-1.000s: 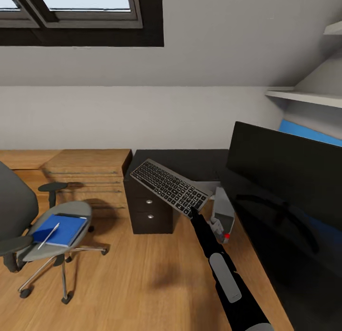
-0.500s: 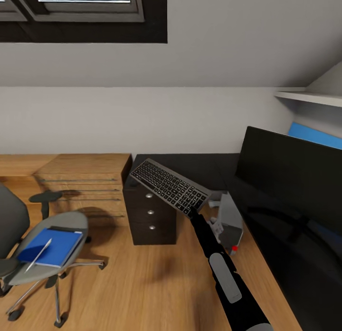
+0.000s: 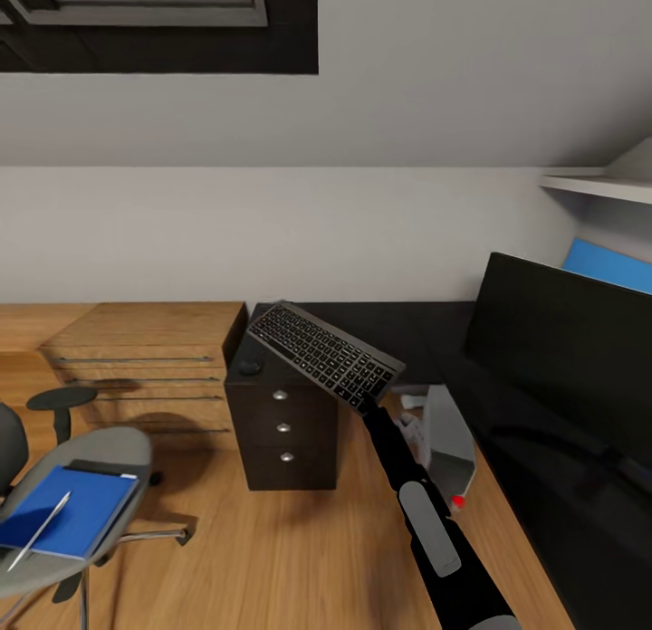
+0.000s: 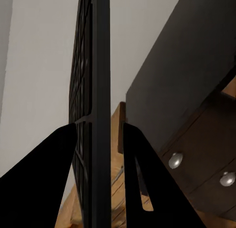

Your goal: In the bedroom, organize the workspace by keeping the computer under the desk, ensuring the monitor is on the desk, placing the keyboard on the desk next to the monitor, placing the mouse on the desk next to the keyboard, moving the folder from the swivel chair onto the desk next to the mouse, stacking the notebook on top of the folder with the pen on top of the notebook, and positioning the swivel chair next to the desk.

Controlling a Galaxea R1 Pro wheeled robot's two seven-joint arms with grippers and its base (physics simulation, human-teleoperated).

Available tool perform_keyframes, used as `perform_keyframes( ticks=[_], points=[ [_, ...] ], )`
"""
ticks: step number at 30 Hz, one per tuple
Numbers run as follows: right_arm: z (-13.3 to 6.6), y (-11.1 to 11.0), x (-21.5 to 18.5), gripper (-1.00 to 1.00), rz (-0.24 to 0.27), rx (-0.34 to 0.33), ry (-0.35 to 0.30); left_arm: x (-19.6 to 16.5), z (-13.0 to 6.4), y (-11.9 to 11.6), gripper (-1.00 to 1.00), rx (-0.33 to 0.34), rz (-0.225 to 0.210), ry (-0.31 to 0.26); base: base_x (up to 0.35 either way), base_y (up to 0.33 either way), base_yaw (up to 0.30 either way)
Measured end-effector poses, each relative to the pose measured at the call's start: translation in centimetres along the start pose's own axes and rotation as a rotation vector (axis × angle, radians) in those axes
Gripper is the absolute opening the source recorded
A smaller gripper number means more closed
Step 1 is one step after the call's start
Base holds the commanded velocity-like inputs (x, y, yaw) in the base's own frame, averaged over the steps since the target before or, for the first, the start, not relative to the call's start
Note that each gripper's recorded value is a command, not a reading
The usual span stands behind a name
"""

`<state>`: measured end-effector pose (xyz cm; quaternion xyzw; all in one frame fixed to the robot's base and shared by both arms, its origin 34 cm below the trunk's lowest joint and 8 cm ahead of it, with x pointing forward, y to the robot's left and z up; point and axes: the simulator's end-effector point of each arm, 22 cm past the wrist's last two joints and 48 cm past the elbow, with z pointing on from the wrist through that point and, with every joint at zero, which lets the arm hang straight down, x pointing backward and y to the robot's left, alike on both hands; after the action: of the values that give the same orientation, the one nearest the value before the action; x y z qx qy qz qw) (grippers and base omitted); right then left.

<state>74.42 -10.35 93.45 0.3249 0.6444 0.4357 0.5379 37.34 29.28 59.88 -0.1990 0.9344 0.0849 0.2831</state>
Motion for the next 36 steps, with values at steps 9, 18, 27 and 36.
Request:
perform_keyframes(
  ticks=[9, 18, 27, 36],
  points=[
    [0.0, -0.1, -0.1, -1.0, 0.019, -0.003, -0.005, 0.0, 0.0, 0.0, 1.0, 0.0, 0.0, 0.0, 0.321, 0.0, 0.0],
    [-0.2, -2.1, -2.1, -1.0, 0.063, 0.05, -0.051, 0.0, 0.0, -0.1, 1.0, 0.001, -0.001, 0.001, 0.321, 0.0, 0.0],
    [-1.1, -6.4, -5.4, -1.0, 0.112, 0.157, -0.156, 0.1, 0.0, -0.1, 1.0, 0.001, -0.001, 0.002, 0.228, 0.0, 0.0],
    [-2.3, -10.7, -6.0, -1.0, 0.316, 0.246, -0.22, 0.1, 0.0, -0.1, 1.0, 0.001, 0.0, 0.003, 0.024, 0.0, 0.0]
  ],
)
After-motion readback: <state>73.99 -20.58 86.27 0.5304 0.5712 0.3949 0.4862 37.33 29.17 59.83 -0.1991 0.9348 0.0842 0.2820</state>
